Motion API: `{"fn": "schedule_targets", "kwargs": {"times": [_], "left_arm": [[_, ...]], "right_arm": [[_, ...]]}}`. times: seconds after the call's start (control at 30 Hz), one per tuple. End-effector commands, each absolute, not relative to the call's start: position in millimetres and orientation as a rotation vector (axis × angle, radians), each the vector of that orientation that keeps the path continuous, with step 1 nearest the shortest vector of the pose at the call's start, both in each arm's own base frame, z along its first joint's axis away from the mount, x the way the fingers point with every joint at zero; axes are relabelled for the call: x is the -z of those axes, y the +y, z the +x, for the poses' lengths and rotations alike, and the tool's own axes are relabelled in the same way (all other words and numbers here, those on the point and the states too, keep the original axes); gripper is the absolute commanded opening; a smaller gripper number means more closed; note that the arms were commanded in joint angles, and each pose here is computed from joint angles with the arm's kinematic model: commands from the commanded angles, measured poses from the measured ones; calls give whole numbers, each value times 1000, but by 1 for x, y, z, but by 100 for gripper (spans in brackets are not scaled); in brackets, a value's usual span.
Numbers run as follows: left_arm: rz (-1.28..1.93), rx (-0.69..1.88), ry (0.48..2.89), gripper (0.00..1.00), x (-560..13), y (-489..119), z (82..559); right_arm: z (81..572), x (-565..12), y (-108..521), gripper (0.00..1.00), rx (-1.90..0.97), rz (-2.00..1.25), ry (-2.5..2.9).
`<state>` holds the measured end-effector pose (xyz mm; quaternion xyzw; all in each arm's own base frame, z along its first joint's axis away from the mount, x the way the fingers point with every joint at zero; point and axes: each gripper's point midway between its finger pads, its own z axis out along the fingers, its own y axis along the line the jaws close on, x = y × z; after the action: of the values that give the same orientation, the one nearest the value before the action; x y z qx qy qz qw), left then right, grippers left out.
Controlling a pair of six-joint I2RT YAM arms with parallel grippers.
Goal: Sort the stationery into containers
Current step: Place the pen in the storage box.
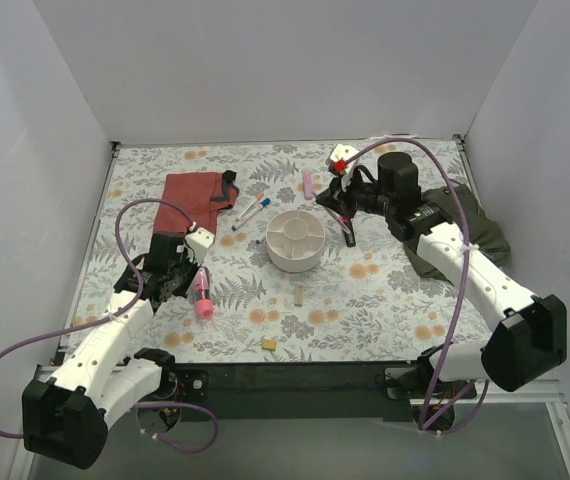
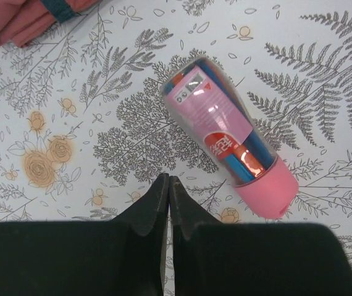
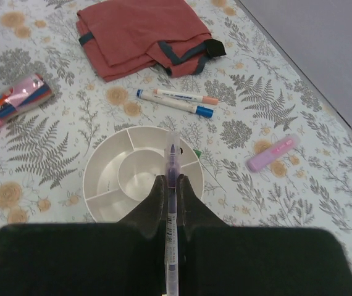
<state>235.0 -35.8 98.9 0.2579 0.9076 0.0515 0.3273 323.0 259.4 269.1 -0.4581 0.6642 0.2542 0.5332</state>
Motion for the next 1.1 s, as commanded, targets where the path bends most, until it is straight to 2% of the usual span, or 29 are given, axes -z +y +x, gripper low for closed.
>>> {"fn": "schedule_targets", "kwargs": {"times": [0.0,0.53,1.07], "left_arm": [[710,-166,2401,0,-86,-28,225],[809,-46,2487,0,-55,-40,206],[830,-30,2551,0,-34,-40,199]], "right_arm": [[339,-302,287,1,-759,-939,1460],[367,-273,311,1,-826,-880,1396],[389,-240,327,1,-861,-869,1387]]}}
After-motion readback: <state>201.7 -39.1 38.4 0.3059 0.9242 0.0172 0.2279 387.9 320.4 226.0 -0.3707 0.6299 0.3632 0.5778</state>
